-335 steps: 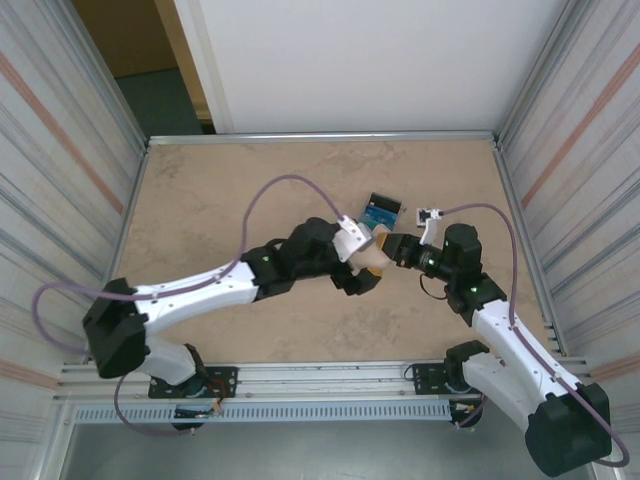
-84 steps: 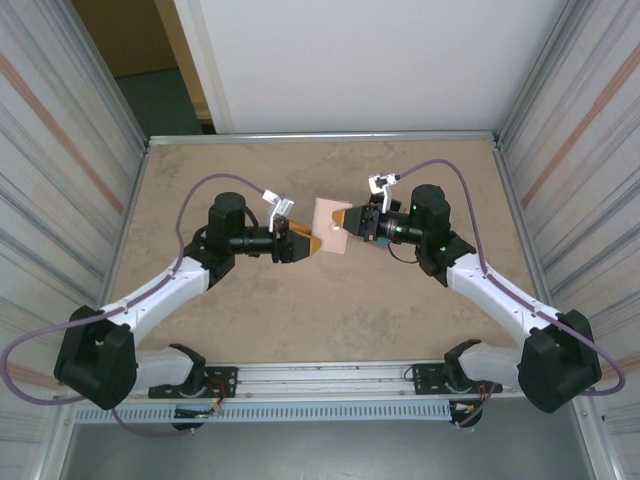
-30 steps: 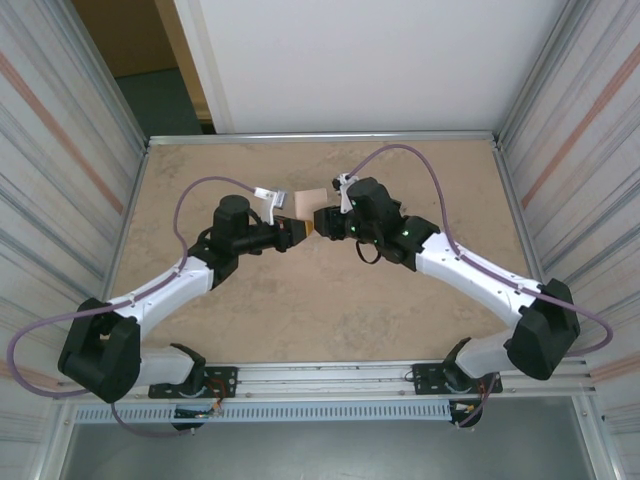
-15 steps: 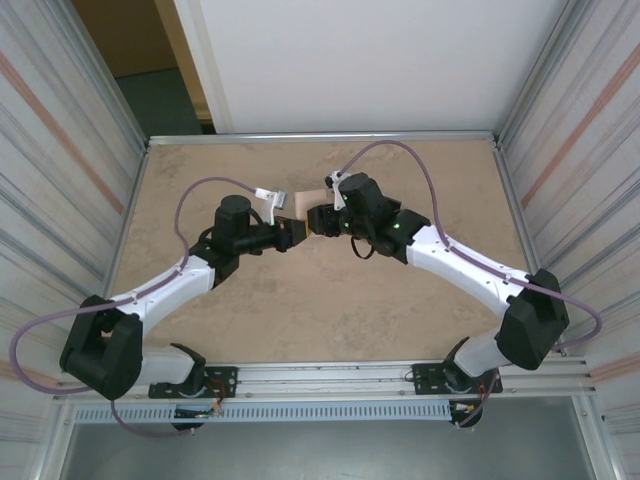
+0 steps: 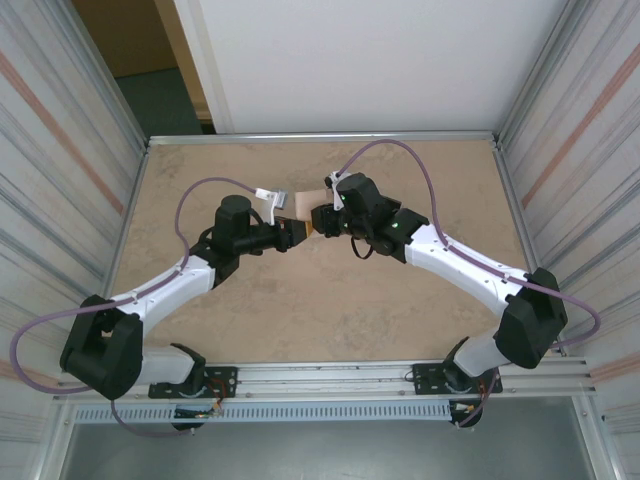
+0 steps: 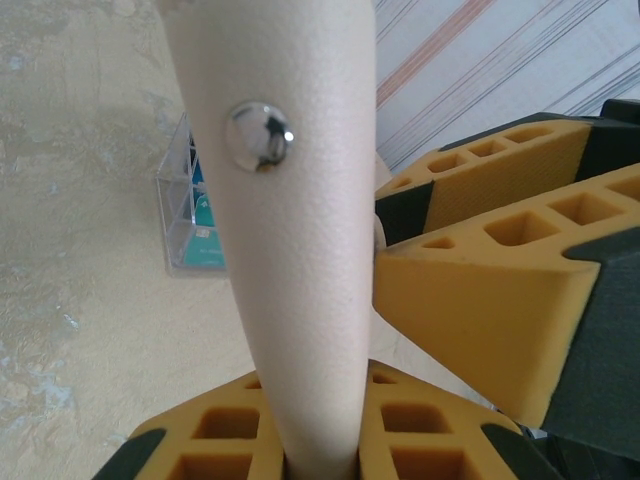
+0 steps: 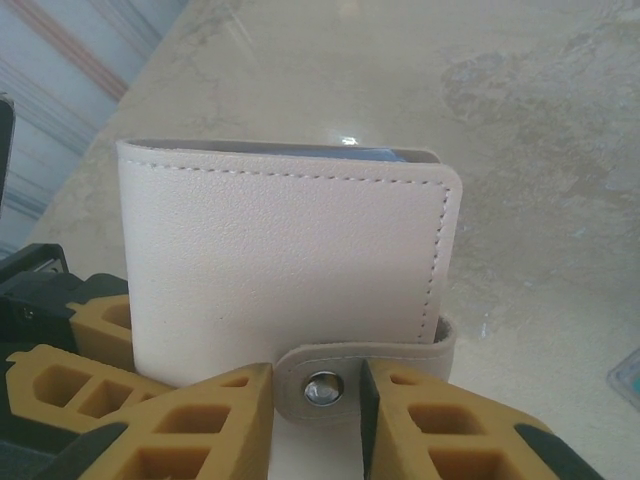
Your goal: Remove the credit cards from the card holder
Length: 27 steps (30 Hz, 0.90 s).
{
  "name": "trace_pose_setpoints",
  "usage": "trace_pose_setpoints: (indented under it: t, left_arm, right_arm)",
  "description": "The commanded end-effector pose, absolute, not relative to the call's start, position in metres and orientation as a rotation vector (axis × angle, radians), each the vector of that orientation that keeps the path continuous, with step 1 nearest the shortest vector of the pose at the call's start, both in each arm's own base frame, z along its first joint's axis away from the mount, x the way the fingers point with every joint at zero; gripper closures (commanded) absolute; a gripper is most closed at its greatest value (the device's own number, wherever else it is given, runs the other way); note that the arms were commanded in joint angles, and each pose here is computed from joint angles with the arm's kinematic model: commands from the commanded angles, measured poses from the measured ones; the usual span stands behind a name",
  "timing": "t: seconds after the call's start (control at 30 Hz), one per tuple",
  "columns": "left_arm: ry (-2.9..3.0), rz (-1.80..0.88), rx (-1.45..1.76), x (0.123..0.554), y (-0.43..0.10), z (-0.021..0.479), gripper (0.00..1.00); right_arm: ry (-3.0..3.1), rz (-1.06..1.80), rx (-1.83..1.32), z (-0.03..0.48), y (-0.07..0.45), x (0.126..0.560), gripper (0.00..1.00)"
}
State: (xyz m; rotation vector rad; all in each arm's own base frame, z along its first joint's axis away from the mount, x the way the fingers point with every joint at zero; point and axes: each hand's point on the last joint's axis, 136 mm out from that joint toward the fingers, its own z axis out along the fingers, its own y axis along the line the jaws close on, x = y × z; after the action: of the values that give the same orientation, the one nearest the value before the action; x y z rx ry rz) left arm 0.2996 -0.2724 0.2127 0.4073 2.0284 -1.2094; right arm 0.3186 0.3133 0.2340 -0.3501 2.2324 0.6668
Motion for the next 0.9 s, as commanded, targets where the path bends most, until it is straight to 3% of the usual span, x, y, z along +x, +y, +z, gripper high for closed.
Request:
trace_pose_setpoints:
  t: [0.0, 0.87]
  left_arm:
    - [1.948, -1.252, 0.455, 0.2968, -0.2787, 0.2335, 1.00]
    - [1.956, -1.255, 0.470, 0.2952, -0.2800, 0.2307, 1.00]
  right_arm:
    - [2.237, 0.622, -0.337, 0.2351, 0.3081, 0.3218, 0.74]
    - [2.235, 0.606, -0.324, 0.2356, 0.3023, 0.3236, 0.86]
